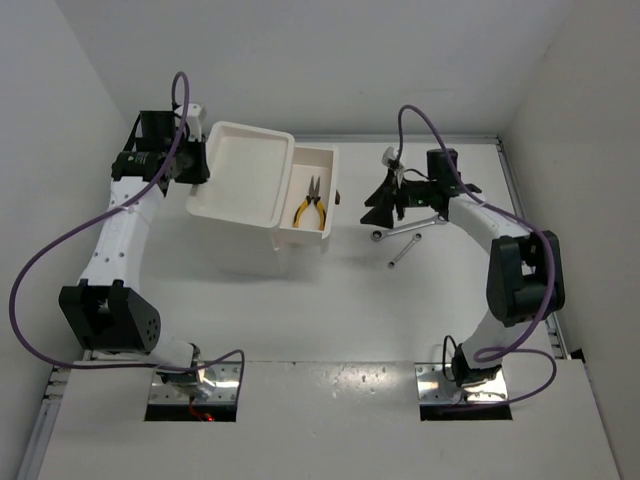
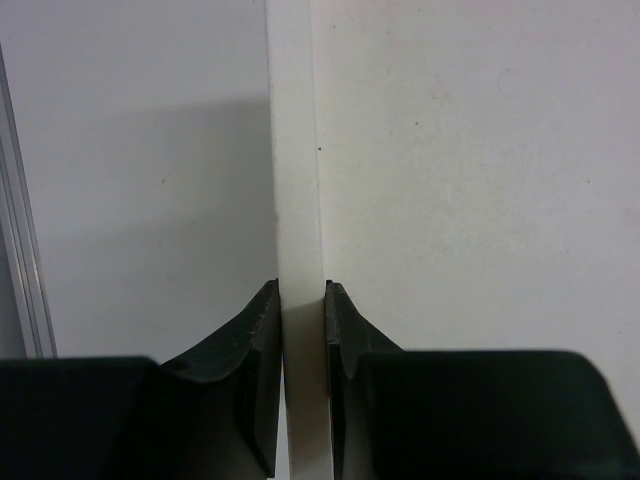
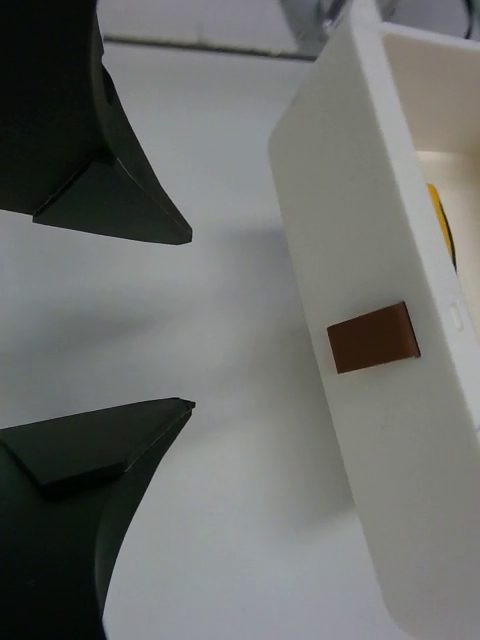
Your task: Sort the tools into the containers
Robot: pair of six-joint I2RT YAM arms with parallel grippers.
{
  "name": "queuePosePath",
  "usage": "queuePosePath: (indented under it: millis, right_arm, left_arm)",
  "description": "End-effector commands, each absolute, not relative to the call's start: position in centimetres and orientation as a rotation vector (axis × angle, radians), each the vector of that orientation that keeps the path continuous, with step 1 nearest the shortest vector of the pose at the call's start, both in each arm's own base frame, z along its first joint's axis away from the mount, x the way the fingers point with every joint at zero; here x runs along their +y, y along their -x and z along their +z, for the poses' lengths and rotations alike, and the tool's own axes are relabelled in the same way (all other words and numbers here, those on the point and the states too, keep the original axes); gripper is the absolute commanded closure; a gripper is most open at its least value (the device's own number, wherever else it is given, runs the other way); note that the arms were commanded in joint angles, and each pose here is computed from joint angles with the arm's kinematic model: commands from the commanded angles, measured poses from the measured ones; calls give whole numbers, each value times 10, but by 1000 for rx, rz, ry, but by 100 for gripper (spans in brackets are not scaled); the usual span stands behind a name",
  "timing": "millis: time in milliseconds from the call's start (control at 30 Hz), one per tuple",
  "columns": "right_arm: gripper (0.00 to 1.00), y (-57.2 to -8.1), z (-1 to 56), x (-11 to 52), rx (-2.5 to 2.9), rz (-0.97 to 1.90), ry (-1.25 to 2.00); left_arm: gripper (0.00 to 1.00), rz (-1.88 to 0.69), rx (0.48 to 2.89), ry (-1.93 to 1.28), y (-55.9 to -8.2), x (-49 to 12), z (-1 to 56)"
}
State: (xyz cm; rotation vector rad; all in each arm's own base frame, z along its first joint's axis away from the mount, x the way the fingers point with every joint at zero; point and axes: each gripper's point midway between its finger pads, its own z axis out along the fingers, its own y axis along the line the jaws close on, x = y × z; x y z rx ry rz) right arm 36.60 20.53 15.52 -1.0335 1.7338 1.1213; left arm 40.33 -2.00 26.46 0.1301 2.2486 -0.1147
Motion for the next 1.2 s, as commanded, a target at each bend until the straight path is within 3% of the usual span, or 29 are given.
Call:
queuePosePath:
  millis: [0, 300, 1167]
  right_arm:
    - [36, -369, 182, 212, 1371, 943, 1327]
    - [26, -397, 191, 225, 1219, 812, 1385]
    - [25, -406, 222, 284, 1240, 1034, 1211]
  left_arm:
    - [100, -199, 2249, -198, -403, -34, 267]
    - [100, -204, 2247, -213, -403, -35, 267]
    - [100, -221, 2289, -236, -394, -40, 251]
